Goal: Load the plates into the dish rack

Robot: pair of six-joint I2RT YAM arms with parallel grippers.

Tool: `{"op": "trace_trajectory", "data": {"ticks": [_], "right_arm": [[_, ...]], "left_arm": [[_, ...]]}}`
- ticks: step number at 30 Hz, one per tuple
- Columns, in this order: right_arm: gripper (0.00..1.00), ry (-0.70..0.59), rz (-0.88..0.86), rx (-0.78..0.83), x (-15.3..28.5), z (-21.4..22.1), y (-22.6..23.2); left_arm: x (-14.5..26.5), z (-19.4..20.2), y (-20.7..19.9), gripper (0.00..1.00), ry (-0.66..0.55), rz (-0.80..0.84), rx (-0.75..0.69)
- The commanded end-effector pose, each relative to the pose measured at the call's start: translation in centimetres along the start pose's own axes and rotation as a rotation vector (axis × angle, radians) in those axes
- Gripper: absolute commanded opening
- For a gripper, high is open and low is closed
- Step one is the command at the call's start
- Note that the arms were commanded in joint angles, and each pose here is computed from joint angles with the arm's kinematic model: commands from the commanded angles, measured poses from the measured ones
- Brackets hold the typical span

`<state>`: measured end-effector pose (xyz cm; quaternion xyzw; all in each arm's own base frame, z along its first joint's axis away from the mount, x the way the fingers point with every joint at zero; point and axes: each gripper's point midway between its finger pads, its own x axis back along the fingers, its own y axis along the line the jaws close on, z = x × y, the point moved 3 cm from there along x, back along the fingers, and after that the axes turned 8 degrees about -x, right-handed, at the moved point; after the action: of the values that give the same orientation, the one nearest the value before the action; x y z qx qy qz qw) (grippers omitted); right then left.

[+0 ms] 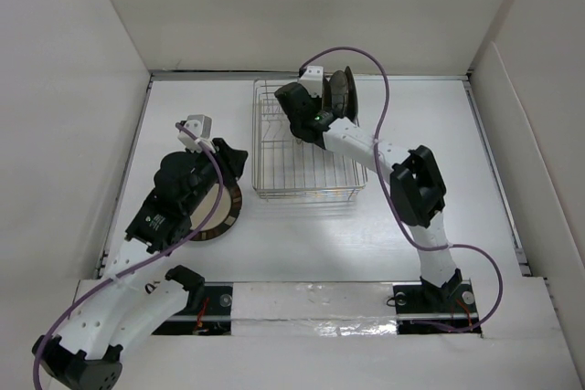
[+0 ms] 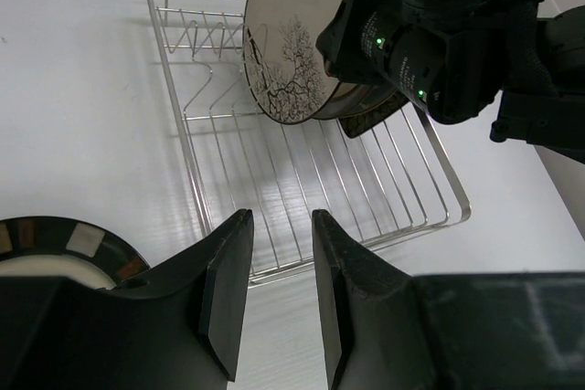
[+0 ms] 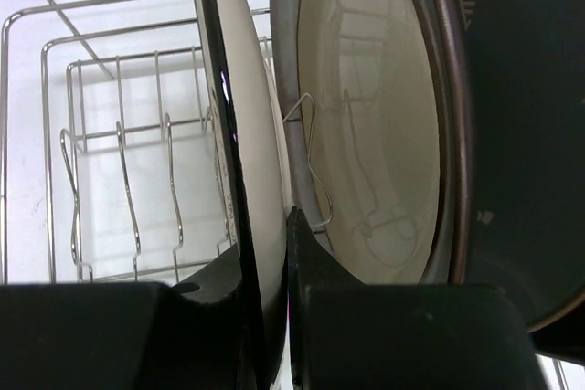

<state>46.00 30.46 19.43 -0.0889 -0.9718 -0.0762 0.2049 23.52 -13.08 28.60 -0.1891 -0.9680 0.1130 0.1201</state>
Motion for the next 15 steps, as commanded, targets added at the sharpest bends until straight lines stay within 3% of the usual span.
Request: {"op": "trace_trajectory", "data": {"ticks": [1,4,8,12,15], "right_arm": [[0.00,-0.100,-0.027,-0.166,0.1,-3.6,0.7],[0.05,-0.079,-0.039,-0.184,0.3,-3.1,0.6],[0.47,-0.081,-0.079,-0.217,1.4,-4.0,0.6],[0.55,-0.097,-0.131,-0.239,3.0,-5.8,0.4],[0.61,-0.118,-0.192,-0.260,4.9,-8.0,0.3]], "left_arm": [[-0.3,-0.3,0.7,0.29,-0.022,-0.023,0.005],[-0.7,0.0,1.0,0.29,-0.009,-0.044,0.015],[-1.3,0.3,1.5,0.42,0.007,-0.084,0.035],[-1.9,0.4,3.6,0.45,0.017,-0.130,0.096],[-2.5,1.0,5.8,0.40,0.039,-0.190,0.182]]}}
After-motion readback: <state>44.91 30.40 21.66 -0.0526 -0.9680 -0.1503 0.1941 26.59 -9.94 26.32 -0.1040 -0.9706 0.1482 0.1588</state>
